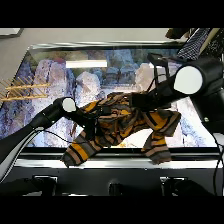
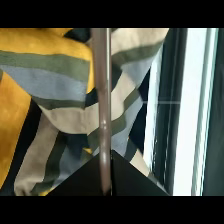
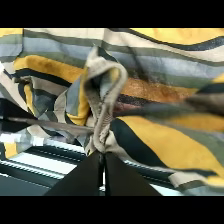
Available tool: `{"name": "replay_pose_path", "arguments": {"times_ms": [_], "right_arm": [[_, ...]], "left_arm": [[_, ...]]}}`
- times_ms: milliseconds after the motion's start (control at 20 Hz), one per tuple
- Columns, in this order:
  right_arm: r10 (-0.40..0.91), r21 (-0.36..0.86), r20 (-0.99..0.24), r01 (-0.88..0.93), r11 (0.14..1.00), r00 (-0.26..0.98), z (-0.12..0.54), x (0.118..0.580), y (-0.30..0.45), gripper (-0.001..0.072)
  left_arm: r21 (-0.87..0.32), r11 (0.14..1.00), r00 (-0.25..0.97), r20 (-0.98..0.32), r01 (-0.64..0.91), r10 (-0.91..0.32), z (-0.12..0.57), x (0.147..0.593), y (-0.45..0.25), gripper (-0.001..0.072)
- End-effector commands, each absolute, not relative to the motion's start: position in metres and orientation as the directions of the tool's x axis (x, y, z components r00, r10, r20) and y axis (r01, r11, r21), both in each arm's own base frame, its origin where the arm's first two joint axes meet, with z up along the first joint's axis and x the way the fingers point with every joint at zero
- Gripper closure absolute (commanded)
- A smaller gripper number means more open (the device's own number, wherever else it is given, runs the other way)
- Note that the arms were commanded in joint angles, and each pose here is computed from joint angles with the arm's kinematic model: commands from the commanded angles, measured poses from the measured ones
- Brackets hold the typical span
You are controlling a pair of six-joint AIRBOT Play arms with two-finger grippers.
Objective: Fold the clothes and pants, and hang the long-sleeved shirts on hangers.
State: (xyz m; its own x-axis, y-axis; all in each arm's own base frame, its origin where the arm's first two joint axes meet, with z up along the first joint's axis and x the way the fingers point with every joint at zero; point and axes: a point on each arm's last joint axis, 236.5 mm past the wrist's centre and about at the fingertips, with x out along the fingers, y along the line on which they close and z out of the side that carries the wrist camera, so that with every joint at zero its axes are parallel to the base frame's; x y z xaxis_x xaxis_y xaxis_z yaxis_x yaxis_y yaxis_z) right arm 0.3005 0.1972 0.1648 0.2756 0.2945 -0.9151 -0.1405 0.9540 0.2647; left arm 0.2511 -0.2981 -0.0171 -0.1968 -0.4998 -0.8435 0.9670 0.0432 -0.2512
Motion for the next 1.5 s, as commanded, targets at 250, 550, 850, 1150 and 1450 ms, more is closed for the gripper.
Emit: {"name": "replay_pose_path", "arguments": {"times_ms": [250,550,850,1150,1450], "right_arm": [[0.252,0.203,-0.95,-0.248,0.947,0.186,0.162,0.273,0.184,0.0219],[-0.09,-0.069,-0.857,0.06,0.996,0.508,0.227,0.29,0.049,0.0164],[0.33,0.012,-0.857,-0.625,0.781,0.395,0.215,0.303,0.1,0.0175],[0.332,0.008,-0.932,-0.907,0.422,0.146,0.155,0.307,0.135,0.0184],[0.351,0.112,-0.937,-0.944,0.311,0.004,0.117,0.314,0.148,0.0187]], "left_arm": [[-0.222,0.046,-0.162,-0.824,0.974,-0.544,-0.012,0.256,-0.315,0.0688],[-0.219,0.048,-0.158,-0.823,0.975,-0.545,-0.012,0.257,-0.315,0.0688],[-0.22,0.047,-0.16,-0.823,0.974,-0.544,-0.012,0.256,-0.315,0.0688],[-0.218,0.047,-0.159,-0.826,0.975,-0.541,-0.013,0.256,-0.314,0.0687],[-0.218,0.047,-0.159,-0.826,0.975,-0.541,-0.013,0.256,-0.314,0.0687]]}}
